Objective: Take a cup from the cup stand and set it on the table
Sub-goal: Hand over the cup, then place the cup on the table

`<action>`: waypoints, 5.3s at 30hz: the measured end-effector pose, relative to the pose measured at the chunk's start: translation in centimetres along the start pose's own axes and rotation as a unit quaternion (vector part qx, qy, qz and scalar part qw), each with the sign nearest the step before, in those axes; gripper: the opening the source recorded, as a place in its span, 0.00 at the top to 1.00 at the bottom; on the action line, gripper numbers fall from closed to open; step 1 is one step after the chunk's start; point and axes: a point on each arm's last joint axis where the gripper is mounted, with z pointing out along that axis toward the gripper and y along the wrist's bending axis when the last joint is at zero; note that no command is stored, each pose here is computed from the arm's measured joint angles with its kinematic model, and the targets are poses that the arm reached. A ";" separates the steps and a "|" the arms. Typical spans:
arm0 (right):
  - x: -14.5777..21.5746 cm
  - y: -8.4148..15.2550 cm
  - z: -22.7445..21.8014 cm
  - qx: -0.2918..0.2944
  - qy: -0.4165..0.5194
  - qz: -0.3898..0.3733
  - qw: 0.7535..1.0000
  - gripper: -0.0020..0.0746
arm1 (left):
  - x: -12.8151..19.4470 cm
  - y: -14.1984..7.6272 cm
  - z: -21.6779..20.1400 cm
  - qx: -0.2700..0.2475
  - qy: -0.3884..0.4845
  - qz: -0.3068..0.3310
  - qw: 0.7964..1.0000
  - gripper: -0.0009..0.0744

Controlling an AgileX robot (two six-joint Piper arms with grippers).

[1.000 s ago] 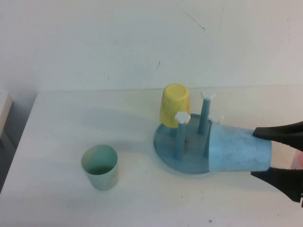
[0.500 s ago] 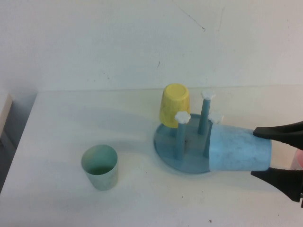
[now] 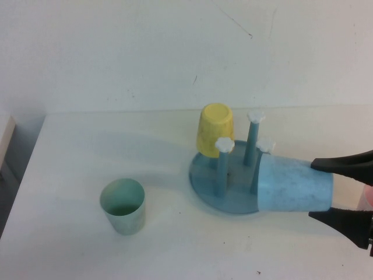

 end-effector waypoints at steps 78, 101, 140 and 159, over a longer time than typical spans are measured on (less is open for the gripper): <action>0.2 0.8 -0.1 -0.042 0.011 -0.100 0.994 0.25 | 13.8 -20.8 20.0 0.428 0.492 0.287 0.701 0.76; -0.1 1.2 -0.2 -0.053 -0.009 -0.219 0.974 0.25 | 14.3 -20.9 19.8 0.433 0.492 0.295 0.695 0.94; 1.0 0.8 -0.4 -0.060 0.050 -0.400 0.913 0.07 | 11.1 -19.0 20.8 0.420 0.544 0.293 0.665 0.95; -1.7 0.9 -2.4 -0.035 -0.043 -0.438 0.897 0.07 | 9.2 -16.1 16.6 0.050 0.636 0.605 0.476 0.96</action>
